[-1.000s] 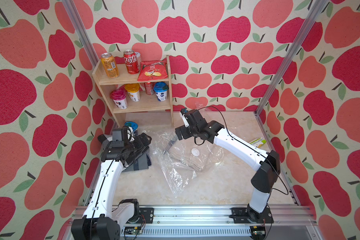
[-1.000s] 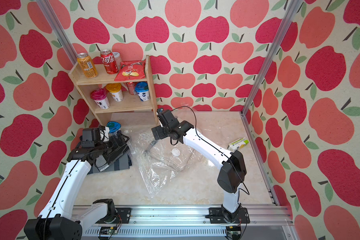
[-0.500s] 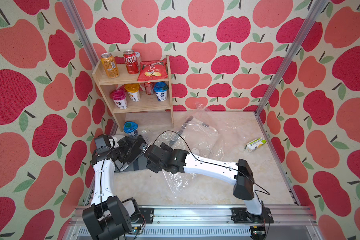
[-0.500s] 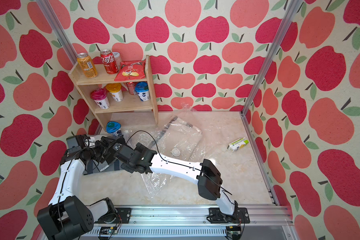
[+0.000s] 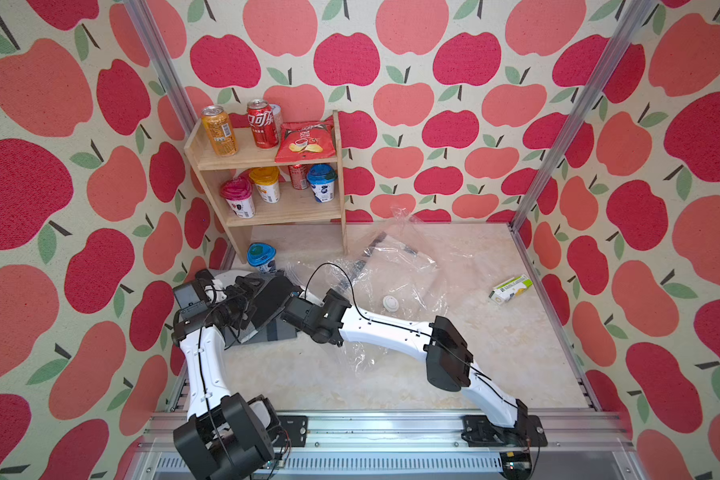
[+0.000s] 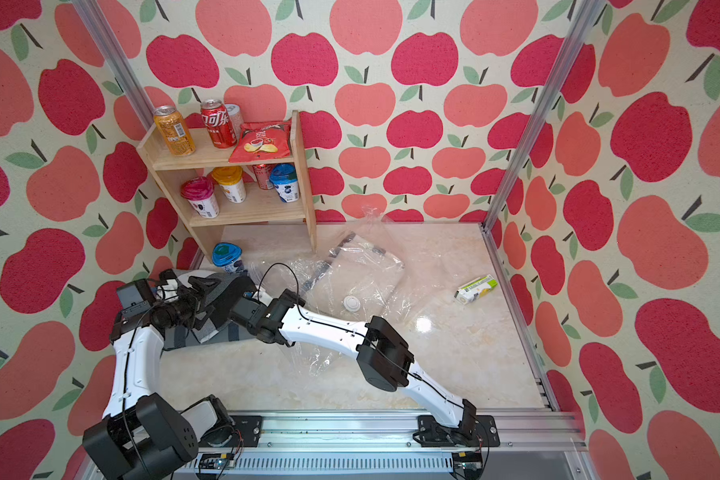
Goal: Take the scarf out of the vacuum bag
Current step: Open the vacuum bag at the center of the board.
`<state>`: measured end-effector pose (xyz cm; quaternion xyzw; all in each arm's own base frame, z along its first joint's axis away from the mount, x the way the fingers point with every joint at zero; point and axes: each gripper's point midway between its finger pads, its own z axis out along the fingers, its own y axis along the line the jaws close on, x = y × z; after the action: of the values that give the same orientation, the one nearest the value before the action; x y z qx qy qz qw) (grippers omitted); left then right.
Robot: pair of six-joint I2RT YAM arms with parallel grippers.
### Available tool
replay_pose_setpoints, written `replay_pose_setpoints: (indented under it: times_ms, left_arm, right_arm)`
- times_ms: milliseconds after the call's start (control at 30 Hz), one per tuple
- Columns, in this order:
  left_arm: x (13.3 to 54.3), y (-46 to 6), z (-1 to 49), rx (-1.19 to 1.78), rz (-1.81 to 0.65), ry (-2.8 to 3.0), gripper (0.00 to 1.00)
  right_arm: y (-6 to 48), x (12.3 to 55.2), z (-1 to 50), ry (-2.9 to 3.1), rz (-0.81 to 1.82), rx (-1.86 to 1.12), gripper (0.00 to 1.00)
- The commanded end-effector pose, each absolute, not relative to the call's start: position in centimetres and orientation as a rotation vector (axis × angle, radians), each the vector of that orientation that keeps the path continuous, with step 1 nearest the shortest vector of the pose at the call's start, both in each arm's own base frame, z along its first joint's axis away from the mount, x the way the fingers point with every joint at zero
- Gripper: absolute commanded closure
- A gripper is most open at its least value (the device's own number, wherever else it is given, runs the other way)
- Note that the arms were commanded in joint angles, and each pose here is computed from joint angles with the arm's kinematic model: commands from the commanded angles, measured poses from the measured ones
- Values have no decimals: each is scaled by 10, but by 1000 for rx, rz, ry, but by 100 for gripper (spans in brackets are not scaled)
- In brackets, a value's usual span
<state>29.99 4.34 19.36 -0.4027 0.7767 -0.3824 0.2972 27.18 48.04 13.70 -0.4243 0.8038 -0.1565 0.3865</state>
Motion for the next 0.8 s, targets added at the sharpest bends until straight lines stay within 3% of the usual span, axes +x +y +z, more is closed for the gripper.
replay_pose_setpoints:
  times_ms: [0, 133, 233, 767]
  left_arm:
    - [297, 38, 212, -1001, -1043, 2033, 3]
    - [293, 33, 223, -956, -1049, 2017, 3]
    - [294, 24, 234, -870, -1050, 2022, 3]
    - [305, -81, 238, -482, -1106, 2196, 2]
  right_arm:
    - [454, 304, 146, 2127, -391, -948, 42]
    - [423, 339, 140, 2254, -328, -833, 67]
    - [403, 360, 137, 2349, -235, -736, 79]
    - [247, 442, 131, 2592, -107, -181, 86]
